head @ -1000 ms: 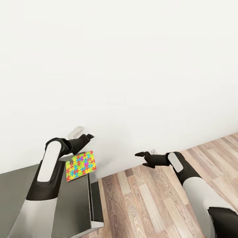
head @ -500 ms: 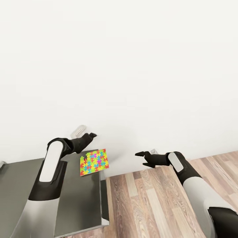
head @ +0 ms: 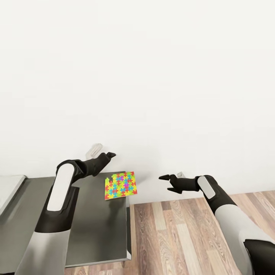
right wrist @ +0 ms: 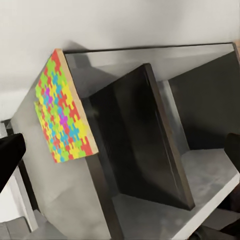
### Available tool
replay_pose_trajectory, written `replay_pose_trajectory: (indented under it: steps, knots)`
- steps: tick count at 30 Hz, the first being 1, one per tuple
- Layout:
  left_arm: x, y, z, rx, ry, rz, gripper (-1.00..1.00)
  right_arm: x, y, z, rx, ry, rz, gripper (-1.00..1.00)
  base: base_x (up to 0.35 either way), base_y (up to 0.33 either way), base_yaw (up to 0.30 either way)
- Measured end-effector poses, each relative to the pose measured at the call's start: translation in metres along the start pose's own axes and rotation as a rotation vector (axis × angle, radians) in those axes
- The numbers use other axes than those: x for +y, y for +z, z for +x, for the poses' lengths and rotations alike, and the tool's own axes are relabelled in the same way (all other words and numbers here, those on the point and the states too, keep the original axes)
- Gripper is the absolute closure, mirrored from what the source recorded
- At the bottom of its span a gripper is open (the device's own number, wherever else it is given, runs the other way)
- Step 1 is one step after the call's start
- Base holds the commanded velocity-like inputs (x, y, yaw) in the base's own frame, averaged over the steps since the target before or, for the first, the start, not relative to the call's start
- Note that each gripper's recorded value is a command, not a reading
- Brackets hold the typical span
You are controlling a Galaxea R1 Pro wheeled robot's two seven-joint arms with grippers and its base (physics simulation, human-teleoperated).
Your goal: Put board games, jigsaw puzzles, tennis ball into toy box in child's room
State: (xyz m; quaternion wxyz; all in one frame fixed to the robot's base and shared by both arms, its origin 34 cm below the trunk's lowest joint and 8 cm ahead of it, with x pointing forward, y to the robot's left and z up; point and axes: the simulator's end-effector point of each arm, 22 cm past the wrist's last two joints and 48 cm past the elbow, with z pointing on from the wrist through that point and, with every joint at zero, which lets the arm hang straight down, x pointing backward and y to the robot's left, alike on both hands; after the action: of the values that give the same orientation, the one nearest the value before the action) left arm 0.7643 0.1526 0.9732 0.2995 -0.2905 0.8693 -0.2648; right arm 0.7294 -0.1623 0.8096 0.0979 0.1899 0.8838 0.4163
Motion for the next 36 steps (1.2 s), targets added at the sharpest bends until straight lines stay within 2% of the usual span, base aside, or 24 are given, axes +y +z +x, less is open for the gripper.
replay_pose_trajectory:
  steps: [12, 24, 36]
  knots:
    - [-0.007, 0.000, 0.002, 0.006, 0.000, 0.031, -1.00, 0.011, -0.016, -0.009, -0.013, 0.004, -0.106, -1.00, 0.000, 0.000, 0.043]
    - [-0.017, -0.001, 0.009, 0.039, -0.025, 0.077, -1.00, 0.004, -0.014, -0.002, 0.004, 0.036, -0.119, -1.00, 0.000, 0.000, 0.008]
    - [-0.019, -0.001, 0.011, 0.048, -0.032, 0.088, -1.00, 0.000, -0.014, -0.002, 0.005, 0.045, -0.117, -1.00, 0.000, 0.000, 0.001]
